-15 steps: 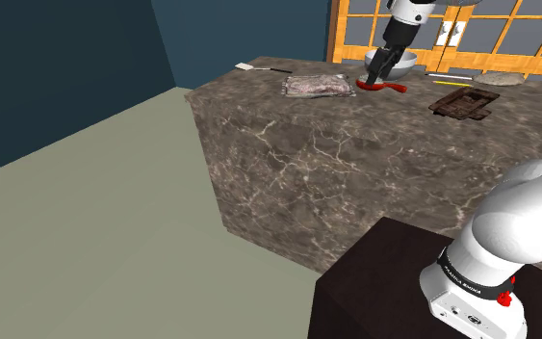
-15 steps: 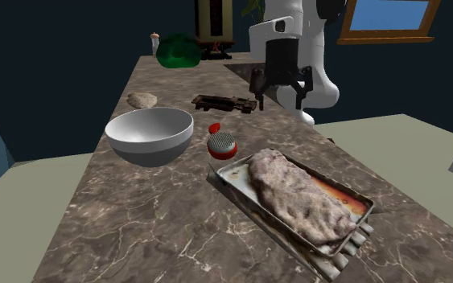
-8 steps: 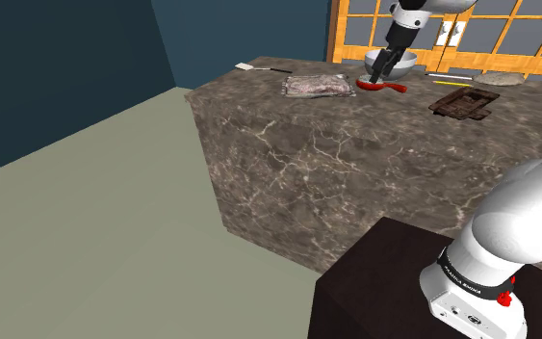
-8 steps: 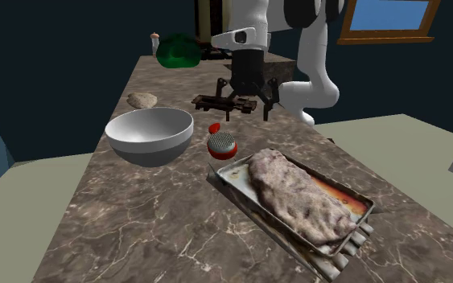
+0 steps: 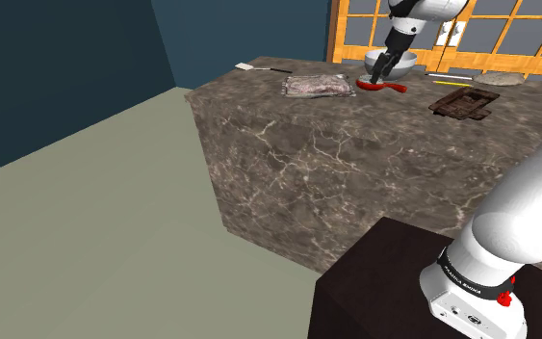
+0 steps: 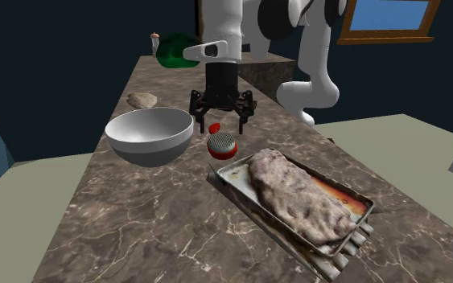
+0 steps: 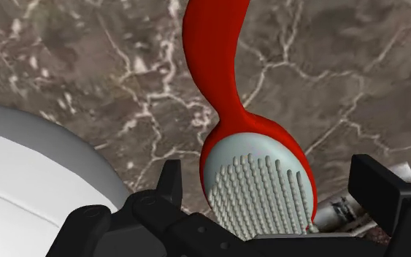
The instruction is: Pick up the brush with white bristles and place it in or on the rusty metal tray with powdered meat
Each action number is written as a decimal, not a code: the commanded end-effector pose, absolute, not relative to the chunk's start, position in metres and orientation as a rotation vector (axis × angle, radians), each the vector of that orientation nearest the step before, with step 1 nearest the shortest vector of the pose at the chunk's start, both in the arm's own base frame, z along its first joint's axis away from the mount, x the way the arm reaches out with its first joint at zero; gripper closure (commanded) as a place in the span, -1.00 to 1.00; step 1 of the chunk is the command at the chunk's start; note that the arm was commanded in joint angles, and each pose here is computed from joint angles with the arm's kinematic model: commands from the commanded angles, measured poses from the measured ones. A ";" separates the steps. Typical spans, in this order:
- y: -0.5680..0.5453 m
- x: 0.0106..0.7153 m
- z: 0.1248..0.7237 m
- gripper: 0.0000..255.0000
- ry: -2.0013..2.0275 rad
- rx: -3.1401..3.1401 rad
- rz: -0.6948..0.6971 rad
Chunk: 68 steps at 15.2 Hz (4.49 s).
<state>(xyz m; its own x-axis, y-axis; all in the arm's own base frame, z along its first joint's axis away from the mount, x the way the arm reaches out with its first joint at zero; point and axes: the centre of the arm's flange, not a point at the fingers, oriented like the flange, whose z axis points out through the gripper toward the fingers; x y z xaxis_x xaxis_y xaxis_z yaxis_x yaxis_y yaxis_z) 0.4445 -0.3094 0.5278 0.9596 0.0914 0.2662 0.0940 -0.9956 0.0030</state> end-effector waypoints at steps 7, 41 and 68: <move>-0.310 0.453 0.499 -1.00 -0.146 -3.101 -0.420; -0.310 0.453 0.599 1.00 -0.146 -3.101 -0.420; -0.158 0.623 0.590 1.00 -0.146 -3.101 -0.420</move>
<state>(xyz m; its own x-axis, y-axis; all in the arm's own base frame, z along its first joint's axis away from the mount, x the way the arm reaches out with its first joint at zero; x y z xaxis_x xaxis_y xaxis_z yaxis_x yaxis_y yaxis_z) 0.6232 -0.1582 0.5956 0.9600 0.0914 0.2648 0.0940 -0.9956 0.0031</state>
